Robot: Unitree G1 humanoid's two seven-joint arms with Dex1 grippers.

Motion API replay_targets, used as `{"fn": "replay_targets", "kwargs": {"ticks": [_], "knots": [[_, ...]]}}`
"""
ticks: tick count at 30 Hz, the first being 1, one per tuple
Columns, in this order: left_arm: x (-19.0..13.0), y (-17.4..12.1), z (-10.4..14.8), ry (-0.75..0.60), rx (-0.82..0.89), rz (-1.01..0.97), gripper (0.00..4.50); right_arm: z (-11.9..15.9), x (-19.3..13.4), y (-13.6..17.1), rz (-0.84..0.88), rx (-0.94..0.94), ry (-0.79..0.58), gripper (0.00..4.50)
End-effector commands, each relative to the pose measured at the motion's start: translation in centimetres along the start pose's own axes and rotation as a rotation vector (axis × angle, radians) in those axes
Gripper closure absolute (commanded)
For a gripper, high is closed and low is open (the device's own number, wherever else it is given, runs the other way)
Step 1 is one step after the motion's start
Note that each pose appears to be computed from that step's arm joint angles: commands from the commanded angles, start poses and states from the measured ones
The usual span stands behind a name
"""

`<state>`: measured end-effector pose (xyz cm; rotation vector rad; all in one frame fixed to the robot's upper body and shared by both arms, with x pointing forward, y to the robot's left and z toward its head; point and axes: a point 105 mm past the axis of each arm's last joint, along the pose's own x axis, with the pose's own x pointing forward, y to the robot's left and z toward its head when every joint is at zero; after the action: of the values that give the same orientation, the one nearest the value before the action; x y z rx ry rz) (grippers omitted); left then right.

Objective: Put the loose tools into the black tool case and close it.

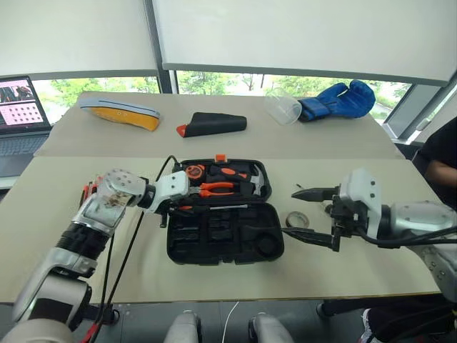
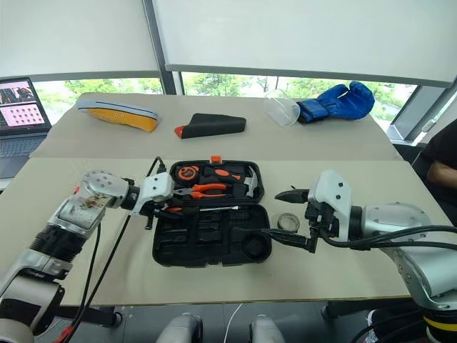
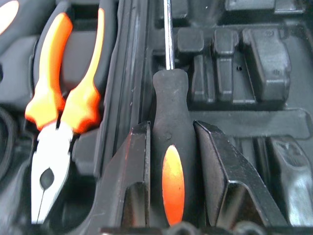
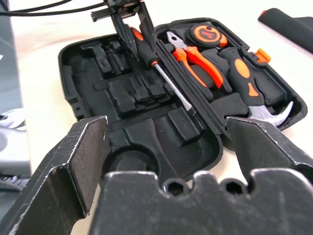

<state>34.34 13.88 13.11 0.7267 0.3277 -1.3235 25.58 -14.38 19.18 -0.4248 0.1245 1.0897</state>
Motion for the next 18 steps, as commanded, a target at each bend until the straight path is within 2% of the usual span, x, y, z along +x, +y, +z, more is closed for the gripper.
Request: {"fn": "replay_targets", "kwargs": {"ticks": [1, 8, 10, 11, 16, 18], "knots": [[-0.7, 0.8, 1.9, -0.044, 0.063, 0.016, 3.62, 0.8, -0.1, -0.1, -0.022, -0.05, -0.02, 0.0], [-0.2, 0.9, 2.0, -0.045, 0.066, 0.007, 3.62, 0.8, 0.0, -0.4, -0.029, -0.059, -0.017, 0.0], [-0.2, 1.0, 2.0, -0.045, 0.066, 0.007, 2.62, 0.8, 0.0, -0.4, -0.031, -0.057, -0.018, 0.0], [-0.3, 1.1, 2.3, -0.053, 0.077, 0.005, 2.48, 0.8, 0.0, -0.4, -0.031, -0.057, -0.017, 0.0], [-2.0, 2.8, 6.0, -0.157, 0.073, 0.054, 0.58, 0.9, -0.3, 0.2, -0.026, -0.045, -0.028, 0.0], [-2.0, 2.4, 6.6, -0.175, 0.067, 0.03, 0.58, 0.9, -0.4, 0.3, -0.025, -0.042, -0.029, 0.0]]}}
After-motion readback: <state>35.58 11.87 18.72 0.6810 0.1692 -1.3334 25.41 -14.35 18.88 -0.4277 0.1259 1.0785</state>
